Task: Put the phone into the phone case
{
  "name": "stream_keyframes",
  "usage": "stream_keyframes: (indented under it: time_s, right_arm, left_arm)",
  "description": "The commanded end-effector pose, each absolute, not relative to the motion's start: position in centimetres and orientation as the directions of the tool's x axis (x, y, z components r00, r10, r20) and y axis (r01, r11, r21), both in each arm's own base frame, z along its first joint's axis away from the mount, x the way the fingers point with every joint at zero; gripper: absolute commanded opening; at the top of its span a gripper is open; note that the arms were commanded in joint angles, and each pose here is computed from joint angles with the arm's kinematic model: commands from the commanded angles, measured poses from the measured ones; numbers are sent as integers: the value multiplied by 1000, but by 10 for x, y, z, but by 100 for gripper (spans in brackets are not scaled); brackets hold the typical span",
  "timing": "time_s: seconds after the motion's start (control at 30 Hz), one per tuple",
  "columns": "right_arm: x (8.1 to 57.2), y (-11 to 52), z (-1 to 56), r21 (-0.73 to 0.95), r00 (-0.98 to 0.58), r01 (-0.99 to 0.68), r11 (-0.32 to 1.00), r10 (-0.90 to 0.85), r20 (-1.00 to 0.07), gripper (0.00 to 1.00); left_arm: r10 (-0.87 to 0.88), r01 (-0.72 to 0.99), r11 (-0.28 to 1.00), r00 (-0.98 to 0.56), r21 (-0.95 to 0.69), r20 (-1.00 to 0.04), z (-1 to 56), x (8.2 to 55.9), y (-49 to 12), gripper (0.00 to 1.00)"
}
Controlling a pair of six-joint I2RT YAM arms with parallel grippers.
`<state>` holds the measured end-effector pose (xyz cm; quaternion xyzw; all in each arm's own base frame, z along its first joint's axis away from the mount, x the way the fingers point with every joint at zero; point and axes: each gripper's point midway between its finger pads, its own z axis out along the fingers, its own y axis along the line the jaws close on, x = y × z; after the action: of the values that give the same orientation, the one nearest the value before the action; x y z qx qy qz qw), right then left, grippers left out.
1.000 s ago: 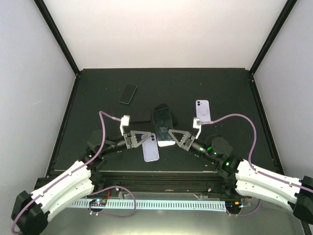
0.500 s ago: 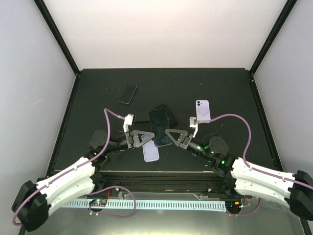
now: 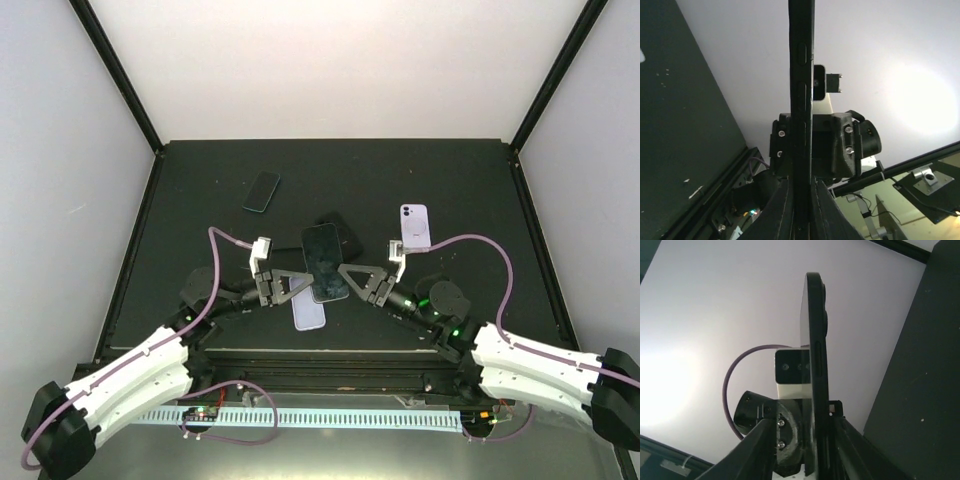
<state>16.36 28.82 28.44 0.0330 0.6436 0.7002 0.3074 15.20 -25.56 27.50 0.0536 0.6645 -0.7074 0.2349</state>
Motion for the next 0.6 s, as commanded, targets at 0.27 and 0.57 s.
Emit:
stream_keyframes:
  time_s: [0.27,0.57]
  right_arm:
    - [175,262,261,856,-704,-436,278,487,-517,80]
    - [196,256,209,650,-666,-438,621,261,-699,77]
  left_arm:
    - [-289,404,206,-845,-891,-450,254,165,-240,1]
    - [-225,204,495,-909,-845,-351,174,163,-217,2]
